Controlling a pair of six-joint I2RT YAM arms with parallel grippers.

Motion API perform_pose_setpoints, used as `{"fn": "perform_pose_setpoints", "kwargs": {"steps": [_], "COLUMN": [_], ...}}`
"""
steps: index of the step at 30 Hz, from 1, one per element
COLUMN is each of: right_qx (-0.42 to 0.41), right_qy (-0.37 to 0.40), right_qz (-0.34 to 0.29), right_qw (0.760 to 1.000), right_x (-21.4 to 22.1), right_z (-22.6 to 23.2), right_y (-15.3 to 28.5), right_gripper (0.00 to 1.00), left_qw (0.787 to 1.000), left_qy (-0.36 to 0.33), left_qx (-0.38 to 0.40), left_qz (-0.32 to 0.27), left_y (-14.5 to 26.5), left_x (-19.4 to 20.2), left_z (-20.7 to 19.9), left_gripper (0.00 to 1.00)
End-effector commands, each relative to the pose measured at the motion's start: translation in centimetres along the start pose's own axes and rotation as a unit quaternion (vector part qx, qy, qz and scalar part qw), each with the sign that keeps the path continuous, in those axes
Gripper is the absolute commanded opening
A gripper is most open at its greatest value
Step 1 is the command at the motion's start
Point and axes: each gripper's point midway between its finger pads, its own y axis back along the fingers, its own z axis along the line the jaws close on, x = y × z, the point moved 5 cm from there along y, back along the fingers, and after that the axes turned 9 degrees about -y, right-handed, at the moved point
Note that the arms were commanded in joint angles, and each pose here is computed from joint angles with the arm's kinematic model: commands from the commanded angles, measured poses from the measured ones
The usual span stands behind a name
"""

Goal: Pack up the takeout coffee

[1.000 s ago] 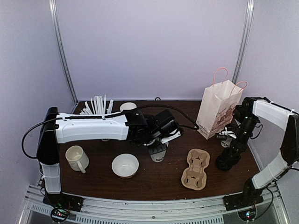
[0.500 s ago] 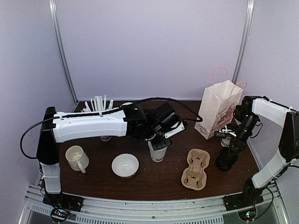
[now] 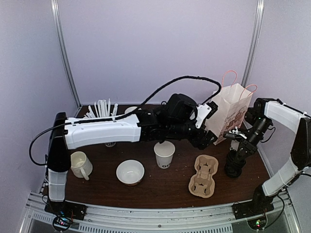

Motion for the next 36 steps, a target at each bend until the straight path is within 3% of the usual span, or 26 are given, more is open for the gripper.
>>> {"fn": "perform_pose_setpoints", "kwargs": {"steps": [1, 13, 36], "right_qx": [0.001, 0.009, 0.022], "right_qy": [0.002, 0.002, 0.015], "right_qz": [-0.022, -0.023, -0.044], "right_qw": [1.000, 1.000, 0.999], "right_x": [-0.1, 0.2, 0.1], "right_z": [0.7, 0.9, 1.5], "right_y": [0.6, 0.7, 1.4], "right_gripper": [0.00, 0.00, 0.00], "left_qw": [0.994, 0.982, 0.973], "left_qy": [0.079, 0.156, 0.191], "left_qx": [0.058, 0.066, 0.104], "left_qz": [-0.044, -0.082, -0.069], "left_y": [-4.2, -9.4, -13.4], "left_x": [1.0, 3.0, 4.6], "left_z": [-1.6, -1.5, -3.1], "left_gripper": [0.75, 0.76, 0.73]}}
